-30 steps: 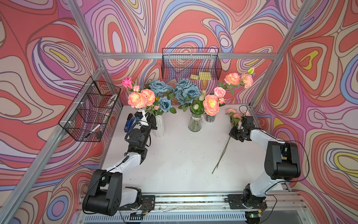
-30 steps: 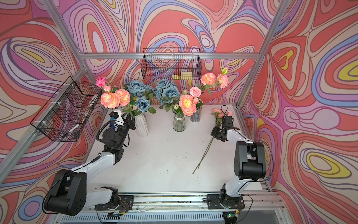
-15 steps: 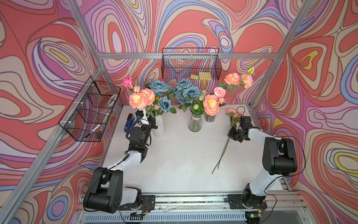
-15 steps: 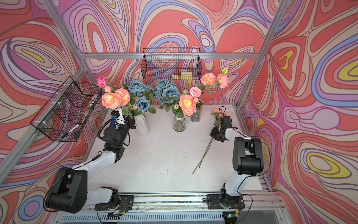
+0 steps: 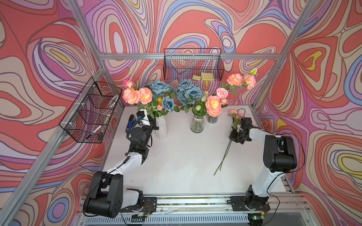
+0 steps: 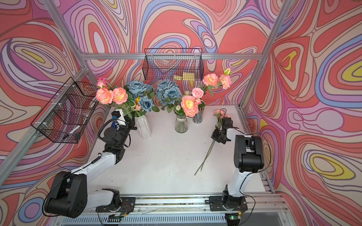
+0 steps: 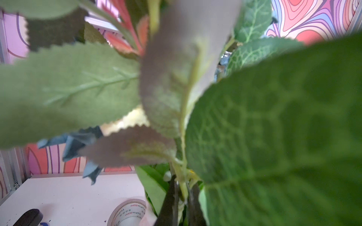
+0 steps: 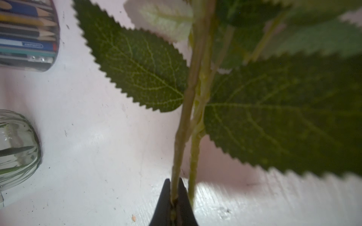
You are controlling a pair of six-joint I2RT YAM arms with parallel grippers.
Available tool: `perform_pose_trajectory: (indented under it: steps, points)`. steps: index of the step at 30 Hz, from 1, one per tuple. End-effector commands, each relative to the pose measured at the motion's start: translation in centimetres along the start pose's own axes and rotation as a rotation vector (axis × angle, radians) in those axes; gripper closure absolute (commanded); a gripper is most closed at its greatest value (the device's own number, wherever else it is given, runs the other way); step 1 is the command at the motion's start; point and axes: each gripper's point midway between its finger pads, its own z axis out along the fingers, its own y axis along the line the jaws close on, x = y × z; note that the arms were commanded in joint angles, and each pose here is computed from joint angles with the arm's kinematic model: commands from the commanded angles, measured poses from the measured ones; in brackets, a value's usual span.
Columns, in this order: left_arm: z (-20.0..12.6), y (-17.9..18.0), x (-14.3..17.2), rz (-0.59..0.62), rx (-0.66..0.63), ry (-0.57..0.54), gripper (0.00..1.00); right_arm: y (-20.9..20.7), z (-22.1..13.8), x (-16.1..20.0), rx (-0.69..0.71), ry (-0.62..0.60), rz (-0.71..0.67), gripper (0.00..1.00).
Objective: Pick out pink flowers from the vase
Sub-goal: Place the flower at the center of the board.
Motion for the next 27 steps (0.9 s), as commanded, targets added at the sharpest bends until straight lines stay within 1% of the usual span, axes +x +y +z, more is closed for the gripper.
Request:
perform_pose_trajectory:
  steps: [1, 5, 6, 8, 12, 13, 17, 18, 23, 25, 27]
  points:
    - [0.0, -0.9, -2.7, -0.001, 0.036, -0.057, 1.0, 0.3, -0.9, -0.4, 0.018, -0.014, -0.024, 1.0]
    - [-0.2, -1.0, -3.3, 0.007, 0.035, -0.063, 1.0, 0.2, -1.8, -0.3, 0.034, -0.024, -0.033, 0.88]
    - [-0.2, -1.1, -3.4, 0.009, 0.036, -0.064, 1.0, 0.5, -2.7, -0.5, 0.03, -0.047, -0.04, 0.85]
    - [-0.3, -1.2, -3.7, 0.011, 0.04, -0.067, 1.0, 0.5, -3.4, -0.6, 0.037, -0.059, -0.046, 0.78]
    - [-0.4, -1.4, -4.1, 0.019, 0.047, -0.069, 1.0, 0.8, -4.6, -0.6, 0.033, -0.073, -0.055, 0.69]
    - [-0.5, -1.5, -4.2, 0.019, 0.047, -0.071, 1.0, 0.8, -4.8, -0.7, 0.032, -0.076, -0.056, 0.68]
    - [-0.6, -1.5, -4.5, 0.018, 0.046, -0.076, 0.82, 1.3, -5.8, -0.9, 0.02, -0.094, -0.061, 0.65]
    - [-0.7, -1.5, -4.6, 0.018, 0.044, -0.075, 0.8, 1.4, -6.0, -1.0, 0.018, -0.099, -0.062, 0.65]
    - [-1.0, -1.0, -4.4, 0.02, 0.011, -0.038, 0.8, 1.8, -6.6, -1.2, 0.006, -0.11, -0.066, 0.65]
    - [-1.2, -1.0, -4.3, 0.024, 0.009, -0.037, 0.83, 2.0, -6.6, -1.2, -0.003, -0.111, -0.066, 0.65]
    - [-1.2, -0.9, -4.5, 0.024, 0.0, -0.043, 0.9, 2.1, -6.5, -1.3, -0.011, -0.109, -0.064, 0.65]
